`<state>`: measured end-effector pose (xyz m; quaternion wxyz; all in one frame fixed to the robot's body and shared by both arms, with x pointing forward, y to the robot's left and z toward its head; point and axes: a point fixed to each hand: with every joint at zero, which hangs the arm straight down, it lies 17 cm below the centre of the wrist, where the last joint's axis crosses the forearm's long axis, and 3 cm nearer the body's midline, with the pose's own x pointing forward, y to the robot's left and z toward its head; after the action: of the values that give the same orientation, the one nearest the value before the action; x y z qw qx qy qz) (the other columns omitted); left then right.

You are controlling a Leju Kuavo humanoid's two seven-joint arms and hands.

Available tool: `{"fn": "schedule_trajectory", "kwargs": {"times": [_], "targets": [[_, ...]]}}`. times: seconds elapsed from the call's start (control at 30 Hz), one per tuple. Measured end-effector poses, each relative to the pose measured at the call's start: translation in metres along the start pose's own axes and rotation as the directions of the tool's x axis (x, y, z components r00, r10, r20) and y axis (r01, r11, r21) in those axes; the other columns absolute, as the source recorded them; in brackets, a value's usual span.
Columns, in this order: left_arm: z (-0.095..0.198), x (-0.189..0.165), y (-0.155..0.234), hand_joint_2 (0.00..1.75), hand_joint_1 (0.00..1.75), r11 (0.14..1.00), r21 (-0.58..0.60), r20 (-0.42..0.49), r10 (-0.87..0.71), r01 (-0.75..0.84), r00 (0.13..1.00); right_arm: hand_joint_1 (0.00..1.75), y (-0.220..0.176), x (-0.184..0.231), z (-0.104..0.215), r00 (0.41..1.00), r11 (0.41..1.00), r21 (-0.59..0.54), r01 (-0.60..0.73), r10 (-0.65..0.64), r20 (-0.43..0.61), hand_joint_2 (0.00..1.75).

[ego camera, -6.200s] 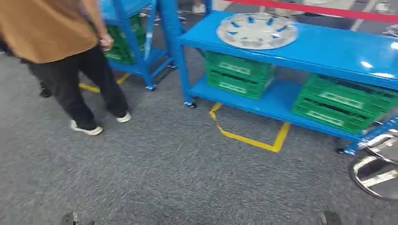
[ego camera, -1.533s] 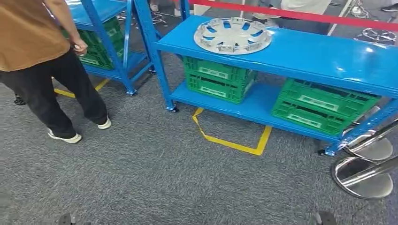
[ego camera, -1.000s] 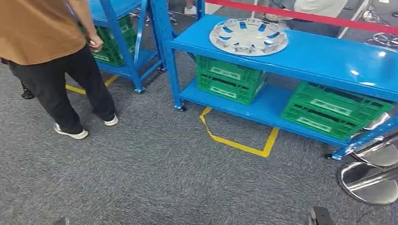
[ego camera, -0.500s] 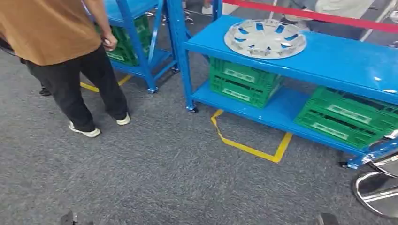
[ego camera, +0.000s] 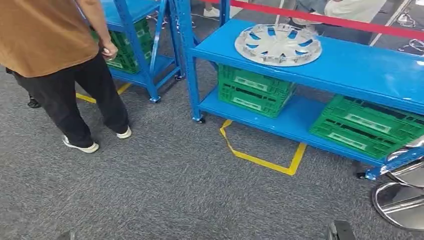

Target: Take the parts from the cabinet and place them on the table.

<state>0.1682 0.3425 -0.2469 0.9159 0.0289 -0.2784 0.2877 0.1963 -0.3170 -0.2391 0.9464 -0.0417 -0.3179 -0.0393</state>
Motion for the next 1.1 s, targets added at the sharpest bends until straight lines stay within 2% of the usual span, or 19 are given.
{"fn": "schedule_trajectory", "kwargs": {"times": [1.1], "targets": [[-0.0002,0.0018,-0.0002,0.0,0.0,1.0,-0.003,0.007,-0.009,0.009,1.0,0.0,-0.0003,0.0006,0.0,1.0,1.0,0.001,0.016,-0.016,0.001,0.0]]}}
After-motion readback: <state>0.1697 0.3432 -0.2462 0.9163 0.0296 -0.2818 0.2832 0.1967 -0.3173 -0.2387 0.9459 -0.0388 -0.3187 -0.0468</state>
